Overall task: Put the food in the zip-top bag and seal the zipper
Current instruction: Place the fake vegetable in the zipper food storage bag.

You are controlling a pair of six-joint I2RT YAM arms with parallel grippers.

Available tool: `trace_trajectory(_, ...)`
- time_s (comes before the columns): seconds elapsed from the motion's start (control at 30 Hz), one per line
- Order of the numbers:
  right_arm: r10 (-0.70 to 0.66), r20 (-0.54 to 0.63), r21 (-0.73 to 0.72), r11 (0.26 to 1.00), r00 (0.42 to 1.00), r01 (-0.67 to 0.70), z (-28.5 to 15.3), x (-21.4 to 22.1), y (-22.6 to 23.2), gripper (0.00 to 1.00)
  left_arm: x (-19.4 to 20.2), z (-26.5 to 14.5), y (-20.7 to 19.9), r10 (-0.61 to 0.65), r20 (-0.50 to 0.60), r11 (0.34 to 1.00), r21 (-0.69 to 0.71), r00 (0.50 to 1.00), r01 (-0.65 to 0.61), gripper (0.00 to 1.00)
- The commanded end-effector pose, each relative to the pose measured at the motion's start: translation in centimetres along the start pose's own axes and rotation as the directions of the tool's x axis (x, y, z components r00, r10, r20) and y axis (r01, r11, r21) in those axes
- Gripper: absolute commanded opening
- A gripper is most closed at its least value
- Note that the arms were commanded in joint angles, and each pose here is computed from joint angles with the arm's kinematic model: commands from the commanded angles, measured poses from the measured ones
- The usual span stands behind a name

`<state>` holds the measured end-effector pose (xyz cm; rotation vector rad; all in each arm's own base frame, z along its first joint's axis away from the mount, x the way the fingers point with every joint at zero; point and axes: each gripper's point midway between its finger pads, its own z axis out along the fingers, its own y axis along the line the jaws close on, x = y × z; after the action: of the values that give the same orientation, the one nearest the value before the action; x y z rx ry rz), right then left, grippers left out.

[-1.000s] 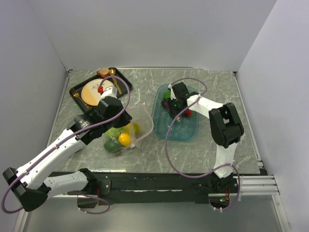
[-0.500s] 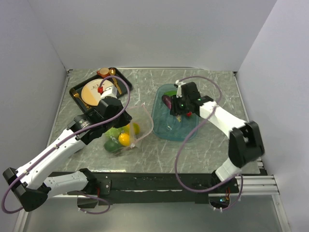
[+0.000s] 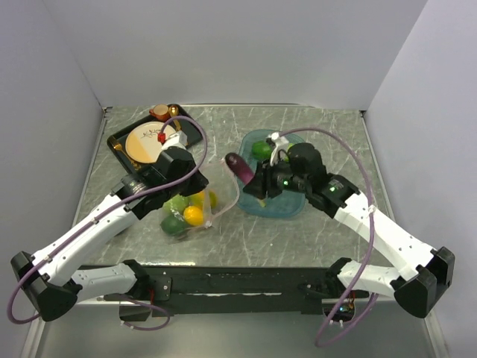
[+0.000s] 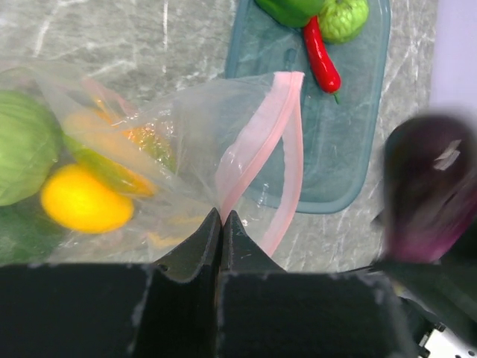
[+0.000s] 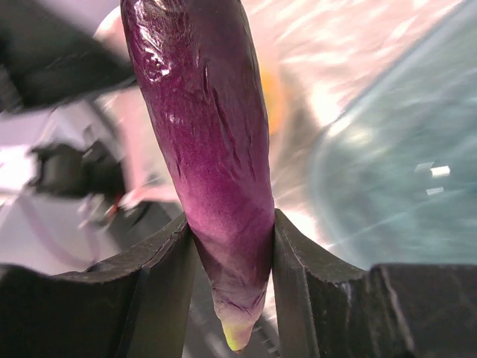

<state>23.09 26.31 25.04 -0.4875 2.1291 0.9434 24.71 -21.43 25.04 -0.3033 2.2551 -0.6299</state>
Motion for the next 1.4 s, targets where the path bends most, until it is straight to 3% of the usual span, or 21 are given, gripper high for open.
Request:
trace_trajectory(0.0,0.089,-0.077,-0.023,0.996,0.993,-0.091,0.5,2.5,2.0,0.29,-1.0,0.0,-2.4,-0.012,0.015,0.996,0.093,1.000,0.010,0.01)
trace_trajectory(0.4,0.178,-0.256,0.087,0.983,0.950,-0.161,2.6,4.7,2.1,0.31,-0.6,0.0,-1.7,-0.023,0.016,0.996,0.086,1.000,0.022,0.01)
trace_trajectory(0.73,0.194,-0.279,0.040,0.981,0.940,-0.190,5.1,1.1,4.7,0.34,0.5,0.7,-1.1,-0.013,-0.011,0.997,0.073,1.000,0.013,0.01)
trace_trajectory(1.03,0.190,-0.402,0.100,0.981,0.896,-0.164,5.9,4.6,4.8,0.36,0.0,-0.1,-0.9,-0.017,0.014,0.997,0.075,1.000,0.016,0.01)
trace_trajectory(1.2,0.223,-0.401,0.103,0.975,0.888,-0.199,5.5,5.8,5.1,0.38,-0.1,-0.1,-1.0,-0.017,0.019,0.997,0.081,1.000,0.015,0.01)
trace_trajectory(1.37,0.244,-0.351,0.082,0.970,0.904,-0.230,6.4,4.0,6.0,0.40,0.3,0.1,-1.4,-0.017,-0.003,0.995,0.098,1.000,0.017,0.01)
